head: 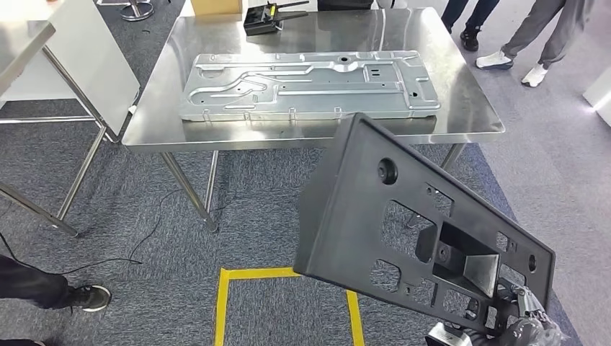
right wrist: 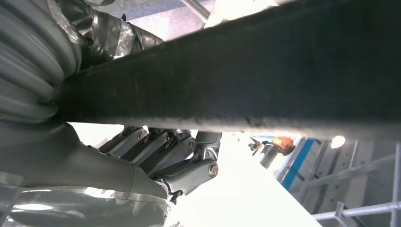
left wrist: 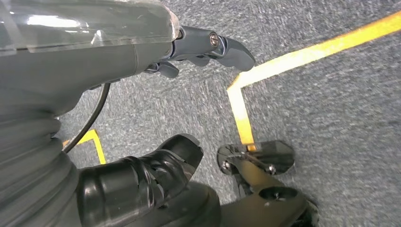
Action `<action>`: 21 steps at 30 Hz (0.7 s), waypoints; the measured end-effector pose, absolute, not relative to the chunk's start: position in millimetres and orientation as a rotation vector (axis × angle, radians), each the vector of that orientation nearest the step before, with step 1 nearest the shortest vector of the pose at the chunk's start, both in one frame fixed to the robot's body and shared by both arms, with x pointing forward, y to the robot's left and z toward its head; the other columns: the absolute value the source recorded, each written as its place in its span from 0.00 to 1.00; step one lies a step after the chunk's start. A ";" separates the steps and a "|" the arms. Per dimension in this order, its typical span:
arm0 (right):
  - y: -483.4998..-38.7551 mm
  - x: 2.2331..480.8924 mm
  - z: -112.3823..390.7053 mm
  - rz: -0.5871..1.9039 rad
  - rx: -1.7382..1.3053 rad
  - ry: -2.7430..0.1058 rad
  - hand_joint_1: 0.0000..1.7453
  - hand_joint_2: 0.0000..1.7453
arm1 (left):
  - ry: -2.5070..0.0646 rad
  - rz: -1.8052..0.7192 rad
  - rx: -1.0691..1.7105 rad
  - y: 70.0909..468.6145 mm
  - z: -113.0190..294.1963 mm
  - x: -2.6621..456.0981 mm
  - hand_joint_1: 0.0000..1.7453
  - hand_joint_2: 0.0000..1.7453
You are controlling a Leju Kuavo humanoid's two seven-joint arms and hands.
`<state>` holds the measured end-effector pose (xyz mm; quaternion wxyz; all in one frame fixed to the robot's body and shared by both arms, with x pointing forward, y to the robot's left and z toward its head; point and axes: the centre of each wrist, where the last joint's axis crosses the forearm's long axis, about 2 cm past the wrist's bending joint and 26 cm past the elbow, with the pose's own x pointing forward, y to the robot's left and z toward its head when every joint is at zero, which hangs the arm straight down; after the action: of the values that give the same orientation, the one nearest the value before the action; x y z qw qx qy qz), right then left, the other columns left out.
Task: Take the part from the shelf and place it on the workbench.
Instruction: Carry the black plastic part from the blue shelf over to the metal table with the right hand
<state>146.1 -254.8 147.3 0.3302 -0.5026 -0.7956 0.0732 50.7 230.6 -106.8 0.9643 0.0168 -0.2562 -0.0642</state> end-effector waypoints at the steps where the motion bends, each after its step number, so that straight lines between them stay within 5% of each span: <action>1: -254.9 146.2 147.4 0.191 -1.314 -2.084 1.00 1.00 | -0.518 -0.130 0.034 230.6 -106.9 50.5 0.00 1.00; 21: -257.1 146.2 154.6 0.183 -1.338 -2.108 1.00 1.00 | -0.506 -0.130 0.050 231.4 -107.2 48.2 0.00 1.00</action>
<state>146.2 -257.1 154.6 0.3134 -0.5075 -0.7996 0.0693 48.2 231.4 -107.2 0.9658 0.0246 -0.2499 -0.0642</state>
